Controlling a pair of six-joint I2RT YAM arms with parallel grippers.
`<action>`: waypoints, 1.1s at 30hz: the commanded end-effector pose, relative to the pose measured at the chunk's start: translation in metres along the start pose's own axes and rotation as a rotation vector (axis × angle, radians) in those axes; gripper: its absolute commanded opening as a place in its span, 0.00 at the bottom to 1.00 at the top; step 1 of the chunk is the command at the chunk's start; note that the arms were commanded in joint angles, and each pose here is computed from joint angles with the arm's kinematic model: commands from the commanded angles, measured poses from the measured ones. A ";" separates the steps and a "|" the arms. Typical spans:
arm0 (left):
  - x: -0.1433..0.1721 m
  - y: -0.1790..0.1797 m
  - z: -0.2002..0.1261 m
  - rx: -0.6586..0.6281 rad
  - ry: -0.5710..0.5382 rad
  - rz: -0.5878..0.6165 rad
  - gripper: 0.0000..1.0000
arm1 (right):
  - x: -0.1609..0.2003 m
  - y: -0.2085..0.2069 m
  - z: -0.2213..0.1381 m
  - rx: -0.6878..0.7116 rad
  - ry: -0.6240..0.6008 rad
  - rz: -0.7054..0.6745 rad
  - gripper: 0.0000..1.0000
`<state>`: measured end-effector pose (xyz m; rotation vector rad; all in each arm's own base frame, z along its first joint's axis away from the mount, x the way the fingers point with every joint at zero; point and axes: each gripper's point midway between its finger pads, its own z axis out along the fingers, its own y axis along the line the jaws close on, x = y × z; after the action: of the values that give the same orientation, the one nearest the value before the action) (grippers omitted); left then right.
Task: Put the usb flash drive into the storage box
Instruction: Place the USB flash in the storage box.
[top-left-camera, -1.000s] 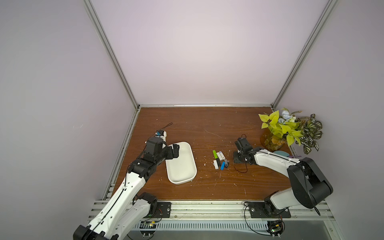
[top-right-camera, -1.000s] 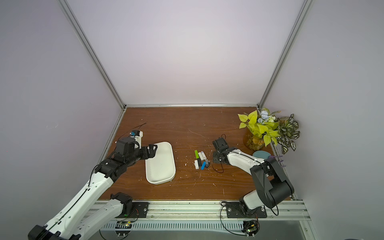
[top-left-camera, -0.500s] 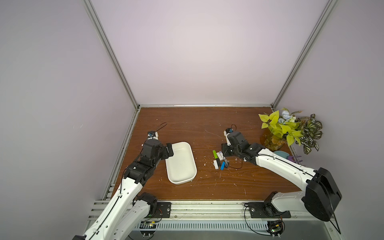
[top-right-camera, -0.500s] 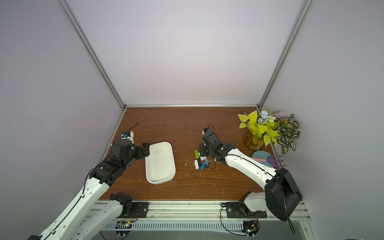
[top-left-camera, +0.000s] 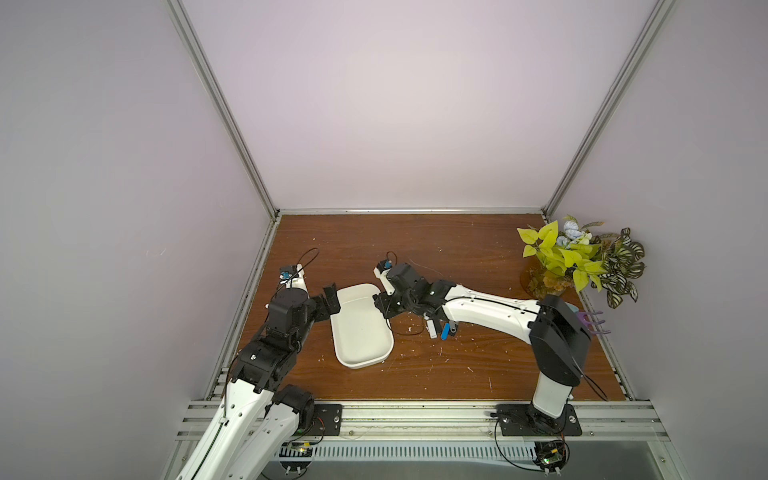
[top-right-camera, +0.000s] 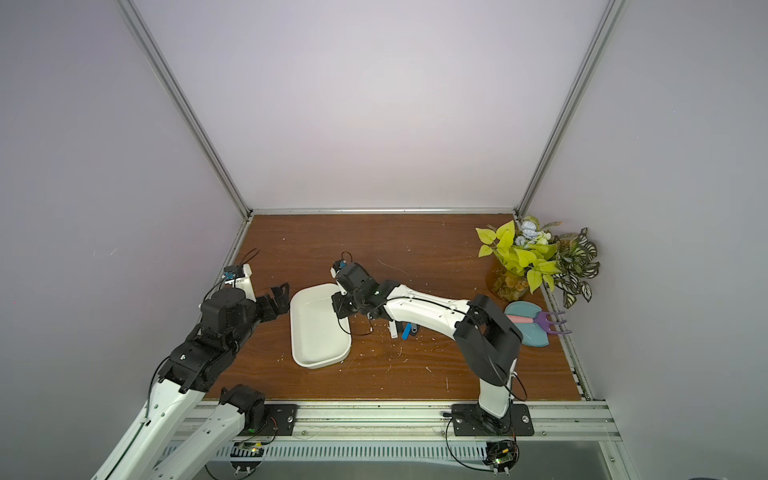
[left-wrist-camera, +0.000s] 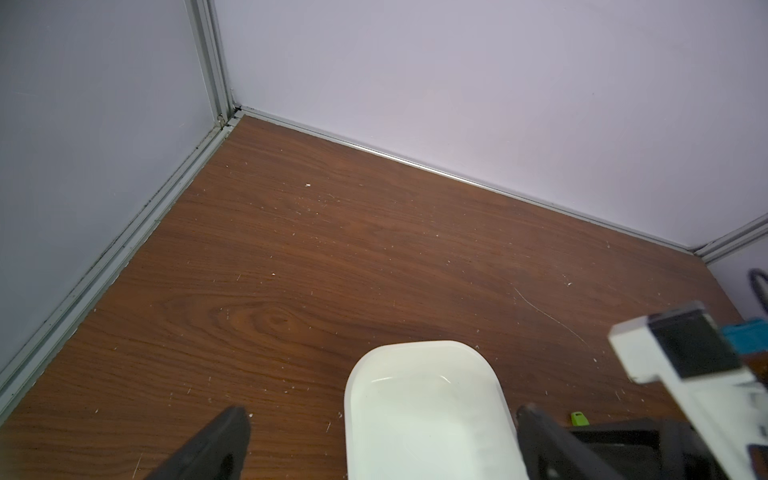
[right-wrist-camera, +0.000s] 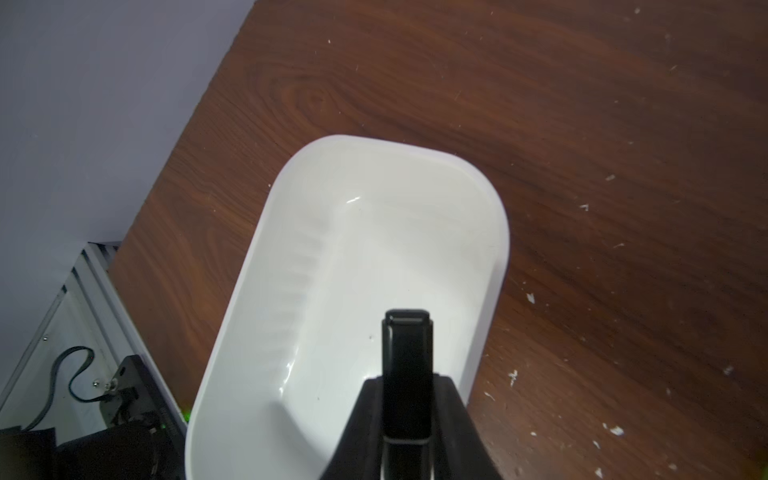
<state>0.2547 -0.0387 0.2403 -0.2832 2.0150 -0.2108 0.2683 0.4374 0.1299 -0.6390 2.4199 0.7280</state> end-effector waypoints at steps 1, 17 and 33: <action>-0.003 0.003 0.000 -0.018 -0.008 0.003 1.00 | -0.008 0.023 0.015 0.008 0.004 0.004 0.06; 0.001 0.000 0.003 -0.005 0.018 0.017 1.00 | -0.014 -0.032 0.080 0.449 -0.002 0.034 0.12; 0.001 0.000 0.003 -0.001 0.017 0.015 1.00 | -0.029 -0.015 0.067 0.443 -0.034 0.020 0.45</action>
<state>0.2568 -0.0406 0.2358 -0.2709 2.0354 -0.2061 0.3217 0.4659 0.0480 -0.4372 2.5066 0.1265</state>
